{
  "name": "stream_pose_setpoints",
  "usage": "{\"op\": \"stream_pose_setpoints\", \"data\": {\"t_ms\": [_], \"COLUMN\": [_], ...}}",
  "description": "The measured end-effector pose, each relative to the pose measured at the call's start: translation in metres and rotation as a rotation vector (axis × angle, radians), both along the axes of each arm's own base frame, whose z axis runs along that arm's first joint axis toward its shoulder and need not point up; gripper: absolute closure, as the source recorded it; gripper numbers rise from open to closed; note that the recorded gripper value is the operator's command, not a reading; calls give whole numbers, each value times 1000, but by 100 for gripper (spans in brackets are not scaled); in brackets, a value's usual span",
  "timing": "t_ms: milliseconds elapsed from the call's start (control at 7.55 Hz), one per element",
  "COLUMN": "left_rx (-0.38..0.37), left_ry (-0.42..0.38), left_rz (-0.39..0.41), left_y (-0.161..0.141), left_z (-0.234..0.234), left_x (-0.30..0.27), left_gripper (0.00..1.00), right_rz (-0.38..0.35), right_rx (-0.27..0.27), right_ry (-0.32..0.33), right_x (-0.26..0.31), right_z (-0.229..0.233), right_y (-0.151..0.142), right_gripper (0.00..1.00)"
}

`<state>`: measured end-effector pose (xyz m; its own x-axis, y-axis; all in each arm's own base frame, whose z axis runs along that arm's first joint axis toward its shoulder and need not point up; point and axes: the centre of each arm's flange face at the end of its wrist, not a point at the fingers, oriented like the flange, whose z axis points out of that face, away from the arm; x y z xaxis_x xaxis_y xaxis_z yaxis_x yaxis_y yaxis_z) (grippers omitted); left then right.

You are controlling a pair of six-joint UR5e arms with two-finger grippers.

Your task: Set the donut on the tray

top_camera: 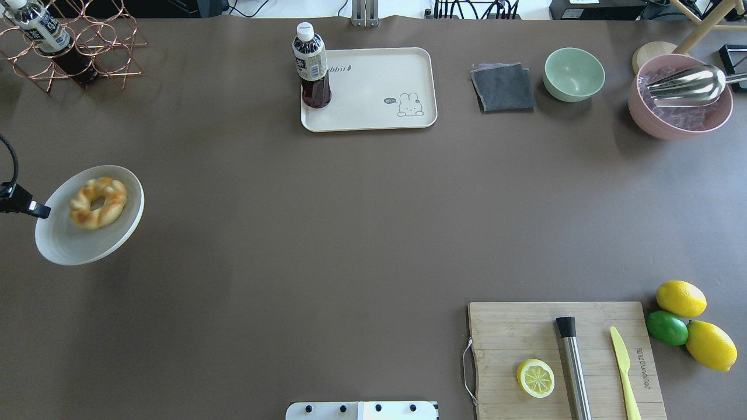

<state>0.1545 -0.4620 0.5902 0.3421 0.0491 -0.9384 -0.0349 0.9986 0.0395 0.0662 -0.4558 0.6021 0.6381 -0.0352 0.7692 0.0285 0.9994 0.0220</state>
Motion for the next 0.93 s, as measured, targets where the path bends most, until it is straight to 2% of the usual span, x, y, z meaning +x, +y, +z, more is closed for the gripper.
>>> {"op": "stream_pose_setpoints", "data": {"t_ms": [398,530,928], "left_rx": [9,-1,-29], "left_ry": [-21,-41,-133], "left_rz": [-42,-60,-123], "left_y": [-77,-86,-56], "left_z": [-105,-153,-288], "left_x": [47,77,155], "left_gripper": [100,100,100], "right_rz": [23,44,87], "right_rx": [30,35,3], "right_ry": [-65,-89,-146], "right_x": [-43,-66,-146], "right_z": [-61,-77,-120], "right_y": [-32,-39,-50], "right_gripper": [0,0,0]}}
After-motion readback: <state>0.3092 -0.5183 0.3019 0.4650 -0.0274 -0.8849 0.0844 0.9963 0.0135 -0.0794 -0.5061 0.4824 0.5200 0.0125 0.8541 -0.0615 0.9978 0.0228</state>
